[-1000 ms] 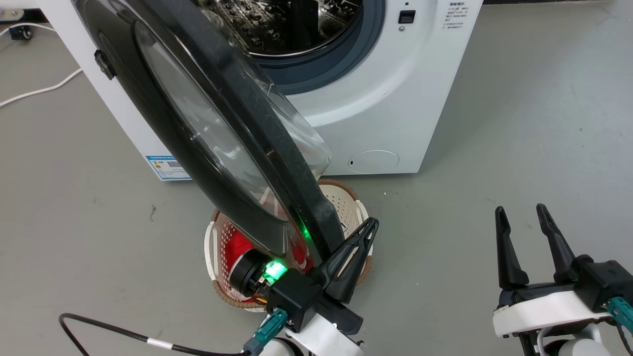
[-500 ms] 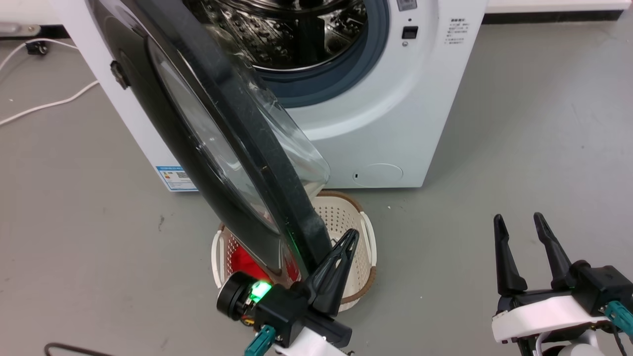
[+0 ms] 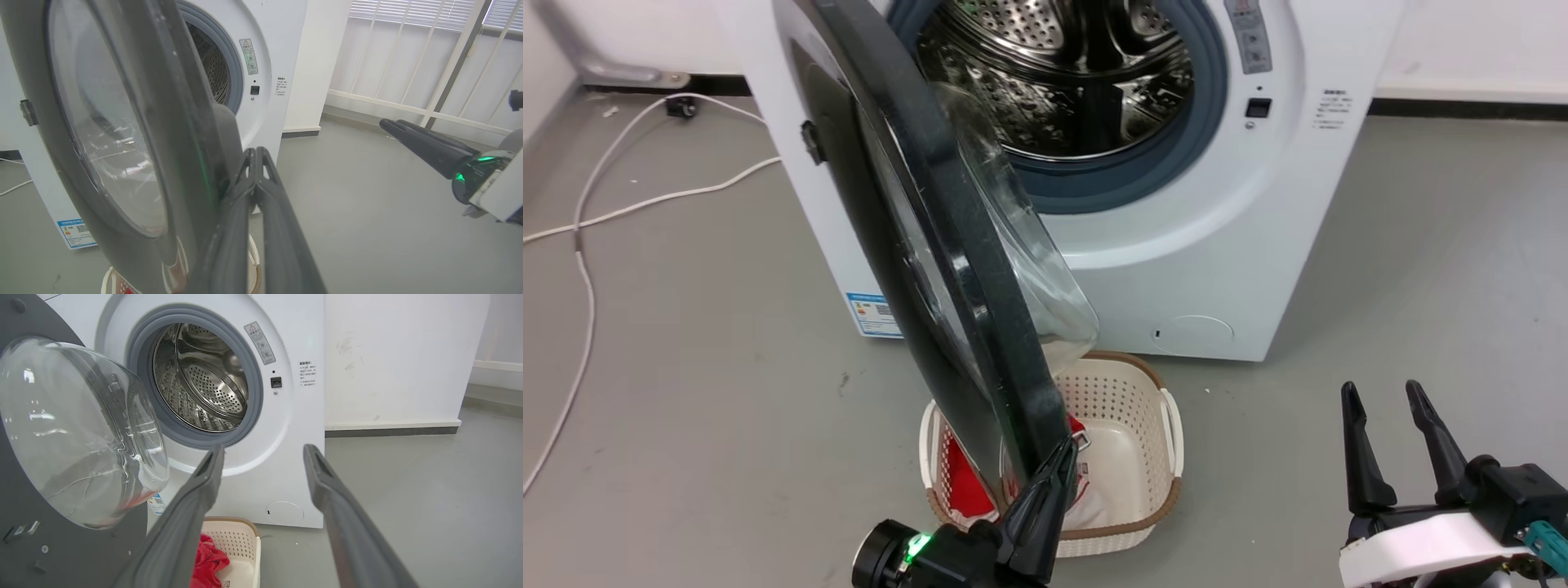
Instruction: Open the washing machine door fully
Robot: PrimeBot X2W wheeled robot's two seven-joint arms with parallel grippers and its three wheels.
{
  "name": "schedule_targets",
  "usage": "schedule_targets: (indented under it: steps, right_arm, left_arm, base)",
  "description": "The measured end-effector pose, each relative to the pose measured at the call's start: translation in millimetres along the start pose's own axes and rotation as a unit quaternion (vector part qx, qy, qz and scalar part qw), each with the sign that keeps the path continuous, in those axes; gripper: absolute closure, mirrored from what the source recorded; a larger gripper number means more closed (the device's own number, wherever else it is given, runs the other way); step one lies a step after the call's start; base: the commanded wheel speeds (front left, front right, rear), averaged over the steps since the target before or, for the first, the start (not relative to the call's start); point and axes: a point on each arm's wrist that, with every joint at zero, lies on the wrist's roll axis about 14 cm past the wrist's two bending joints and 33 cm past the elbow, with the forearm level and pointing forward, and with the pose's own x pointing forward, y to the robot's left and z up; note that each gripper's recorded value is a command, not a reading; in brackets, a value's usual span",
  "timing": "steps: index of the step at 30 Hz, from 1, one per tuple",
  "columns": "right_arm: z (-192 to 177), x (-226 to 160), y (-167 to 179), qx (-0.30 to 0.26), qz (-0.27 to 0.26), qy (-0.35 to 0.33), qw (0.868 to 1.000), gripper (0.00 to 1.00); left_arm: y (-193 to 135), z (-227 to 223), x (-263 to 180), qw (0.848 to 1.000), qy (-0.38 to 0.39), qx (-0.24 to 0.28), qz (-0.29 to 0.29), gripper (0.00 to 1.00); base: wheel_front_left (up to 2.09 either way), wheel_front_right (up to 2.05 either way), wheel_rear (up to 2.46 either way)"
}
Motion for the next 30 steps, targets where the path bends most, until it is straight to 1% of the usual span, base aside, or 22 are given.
schedule_targets:
  steps: [3,9,16,23,30]
  right_arm:
    - [-0.4,0.5,6.3,0.002,0.009,0.002,1.000,0.00]
    - [1.0,5.2,16.7,0.006,0.025,0.000,1.000,0.00]
    - [0.3,11.0,26.6,0.008,0.041,0.000,0.999,0.00]
    - [-1.1,24.0,46.3,0.012,0.072,-0.001,0.997,0.00]
    - [-3.1,32.5,63.6,0.014,0.097,0.003,0.995,0.00]
  left_arm:
    - [9.7,2.4,-5.9,1.000,-0.001,0.008,0.018,1.00]
    - [39.2,6.0,-16.8,0.997,-0.003,0.030,0.069,1.00]
    - [59.9,7.4,-34.7,0.992,-0.002,0.030,0.121,1.00]
    - [101.6,11.2,-61.2,0.979,-0.005,0.035,0.199,1.00]
    - [149.8,16.2,-88.2,0.961,-0.010,0.046,0.273,1.00]
  base:
    - [0.00,0.00,0.00]
    - [0.00,0.00,0.00]
    - [0.00,0.00,0.00]
    - [0.00,0.00,0.00]
    - [0.00,0.00,0.00]
